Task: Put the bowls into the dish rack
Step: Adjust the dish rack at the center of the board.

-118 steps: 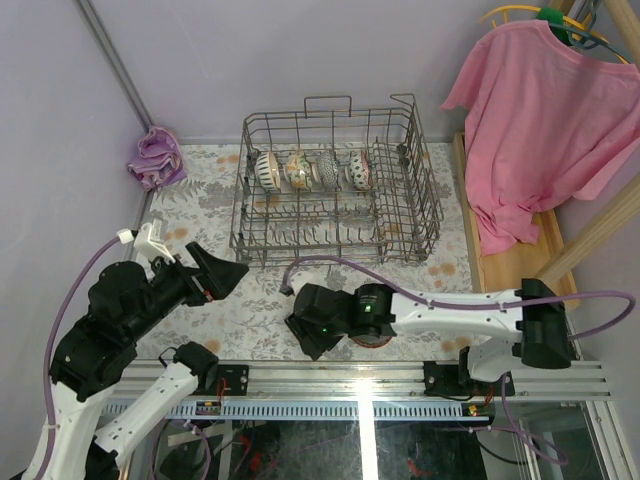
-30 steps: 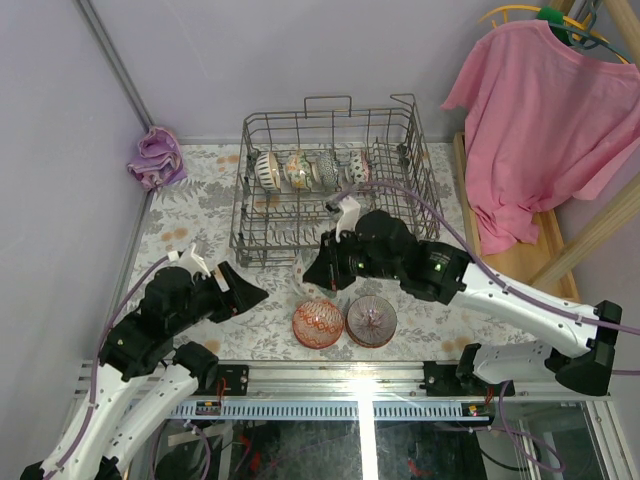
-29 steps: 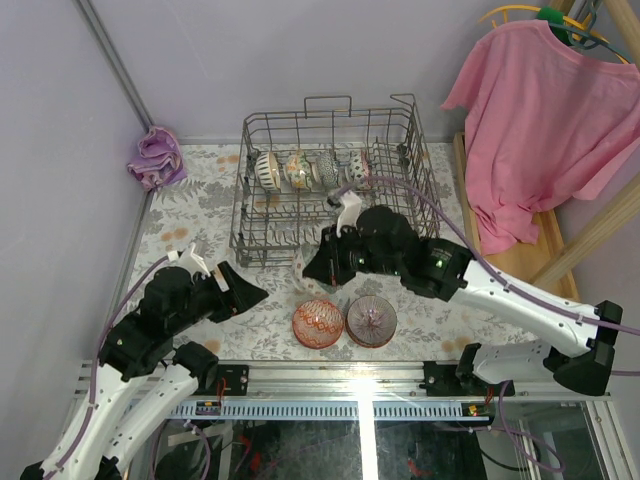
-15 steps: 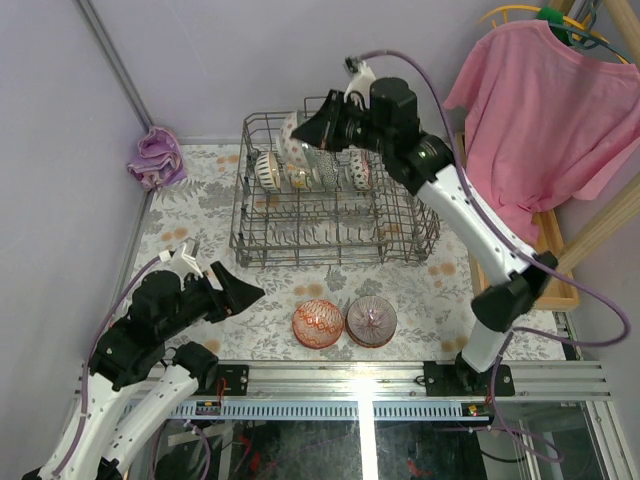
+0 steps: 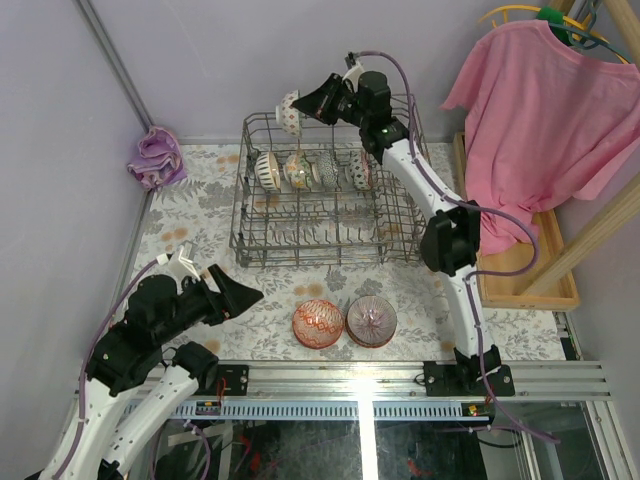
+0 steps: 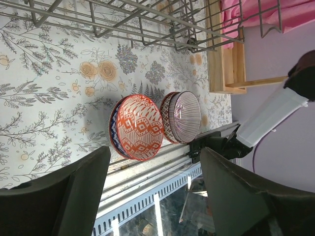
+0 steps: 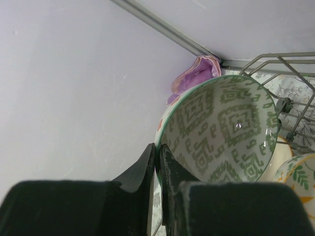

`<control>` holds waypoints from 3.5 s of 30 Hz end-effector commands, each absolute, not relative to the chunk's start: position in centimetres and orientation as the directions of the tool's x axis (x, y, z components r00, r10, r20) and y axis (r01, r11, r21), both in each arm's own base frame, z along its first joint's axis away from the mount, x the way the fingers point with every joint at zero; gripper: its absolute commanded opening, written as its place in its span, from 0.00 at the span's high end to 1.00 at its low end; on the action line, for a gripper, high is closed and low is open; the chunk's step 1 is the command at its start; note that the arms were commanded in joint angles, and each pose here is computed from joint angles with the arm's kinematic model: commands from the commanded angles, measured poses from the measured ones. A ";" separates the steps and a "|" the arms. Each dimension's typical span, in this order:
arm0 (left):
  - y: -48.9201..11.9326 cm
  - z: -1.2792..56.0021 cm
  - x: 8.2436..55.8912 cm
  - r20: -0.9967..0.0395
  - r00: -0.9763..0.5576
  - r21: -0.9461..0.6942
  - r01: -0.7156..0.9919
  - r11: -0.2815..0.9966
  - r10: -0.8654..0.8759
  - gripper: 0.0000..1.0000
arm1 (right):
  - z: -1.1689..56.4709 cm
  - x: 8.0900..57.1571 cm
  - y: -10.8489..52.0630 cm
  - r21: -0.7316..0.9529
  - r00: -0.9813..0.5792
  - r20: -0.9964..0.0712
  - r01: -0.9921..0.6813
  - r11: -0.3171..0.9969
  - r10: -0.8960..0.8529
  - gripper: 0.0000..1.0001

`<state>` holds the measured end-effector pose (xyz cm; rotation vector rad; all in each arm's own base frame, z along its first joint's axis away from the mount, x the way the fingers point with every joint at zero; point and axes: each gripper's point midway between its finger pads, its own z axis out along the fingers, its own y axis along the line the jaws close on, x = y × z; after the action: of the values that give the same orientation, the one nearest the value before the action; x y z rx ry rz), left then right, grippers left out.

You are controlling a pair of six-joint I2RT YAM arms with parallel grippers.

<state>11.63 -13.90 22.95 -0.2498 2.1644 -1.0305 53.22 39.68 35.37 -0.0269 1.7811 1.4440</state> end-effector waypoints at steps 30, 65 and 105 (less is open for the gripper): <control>-14.0 22.3 11.8 -0.488 -0.750 -0.732 0.074 0.677 -0.447 0.27 | 31.7 61.3 39.4 0.831 -0.531 -0.483 -0.528 0.174 0.696 1.00; -10.2 30.0 11.5 -0.653 -0.600 -0.644 0.119 0.756 -0.462 0.15 | 42.4 37.3 39.2 0.725 -0.632 -0.650 -0.682 0.097 0.422 1.00; -9.3 30.2 10.3 -0.663 -0.585 -0.644 0.127 0.755 -0.467 0.13 | 25.4 35.5 42.9 0.883 -0.818 -0.459 -0.376 0.281 0.347 1.00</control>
<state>10.48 -9.69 30.37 -0.2669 2.0512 -0.8498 34.99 42.34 23.75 -0.0337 2.0492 1.5649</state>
